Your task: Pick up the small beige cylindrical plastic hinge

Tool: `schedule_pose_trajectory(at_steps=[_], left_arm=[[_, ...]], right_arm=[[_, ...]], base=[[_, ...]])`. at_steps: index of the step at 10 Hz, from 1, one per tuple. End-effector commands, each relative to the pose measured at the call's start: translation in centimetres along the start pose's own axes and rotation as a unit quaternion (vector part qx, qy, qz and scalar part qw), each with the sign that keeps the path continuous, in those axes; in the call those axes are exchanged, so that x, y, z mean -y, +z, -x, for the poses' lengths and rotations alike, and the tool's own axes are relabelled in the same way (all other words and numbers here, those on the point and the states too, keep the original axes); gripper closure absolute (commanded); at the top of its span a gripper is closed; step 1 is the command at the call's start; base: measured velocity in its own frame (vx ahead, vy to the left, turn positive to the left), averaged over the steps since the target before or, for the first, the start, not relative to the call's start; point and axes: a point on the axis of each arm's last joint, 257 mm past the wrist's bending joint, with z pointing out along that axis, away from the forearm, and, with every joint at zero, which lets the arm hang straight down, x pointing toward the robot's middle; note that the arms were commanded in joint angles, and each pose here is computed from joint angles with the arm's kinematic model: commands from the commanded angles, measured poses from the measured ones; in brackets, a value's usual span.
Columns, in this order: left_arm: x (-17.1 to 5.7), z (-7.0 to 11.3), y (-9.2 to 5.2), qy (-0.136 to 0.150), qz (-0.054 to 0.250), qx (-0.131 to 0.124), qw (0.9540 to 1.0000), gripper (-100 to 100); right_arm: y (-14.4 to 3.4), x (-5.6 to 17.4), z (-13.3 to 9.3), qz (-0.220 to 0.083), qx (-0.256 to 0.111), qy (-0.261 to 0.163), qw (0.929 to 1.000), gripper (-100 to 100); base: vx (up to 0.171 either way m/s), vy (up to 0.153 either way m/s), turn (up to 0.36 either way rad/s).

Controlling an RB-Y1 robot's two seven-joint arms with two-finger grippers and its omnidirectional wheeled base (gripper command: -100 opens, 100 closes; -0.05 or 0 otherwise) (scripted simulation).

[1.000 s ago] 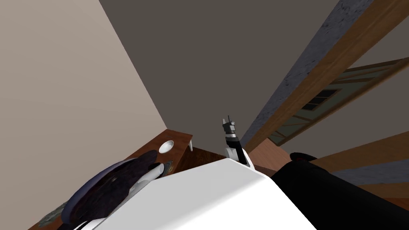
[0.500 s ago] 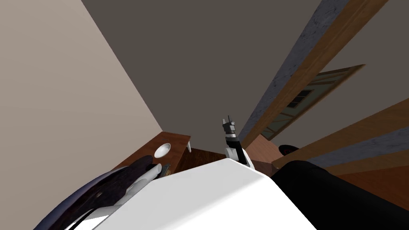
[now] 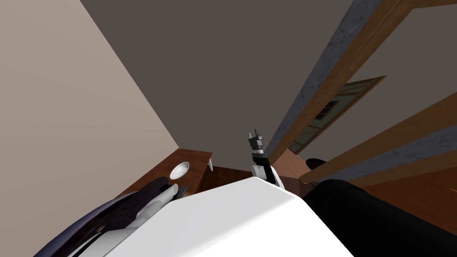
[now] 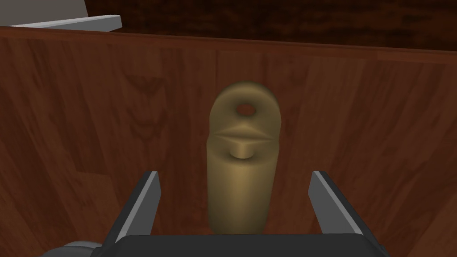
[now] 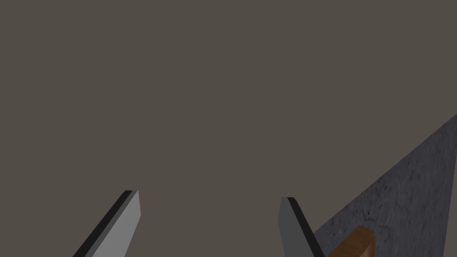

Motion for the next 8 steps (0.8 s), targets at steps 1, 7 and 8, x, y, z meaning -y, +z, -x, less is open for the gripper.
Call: schedule_pose_trajectory(at_steps=[1,7,8], left_arm=[[-0.7,0.3,0.0,-0.001,0.01,-0.002,1.0,-100],[-1.2,-1.7,0.6,0.007,0.008,-0.014,0.9999,-100],[-1.1,-1.3,0.5,-0.001,0.006,-0.011,0.9999,-100]], right_arm=[[0.0,0.0,0.0,0.0,0.0,0.0,1.0,0],[0.0,0.0,0.0,0.0,0.0,0.0,1.0,0],[0.0,0.0,0.0,0.0,0.0,0.0,1.0,0]], base=[[0.007,0.02,-0.085],[0.009,0.02,-0.062],[0.012,0.018,-0.04]])
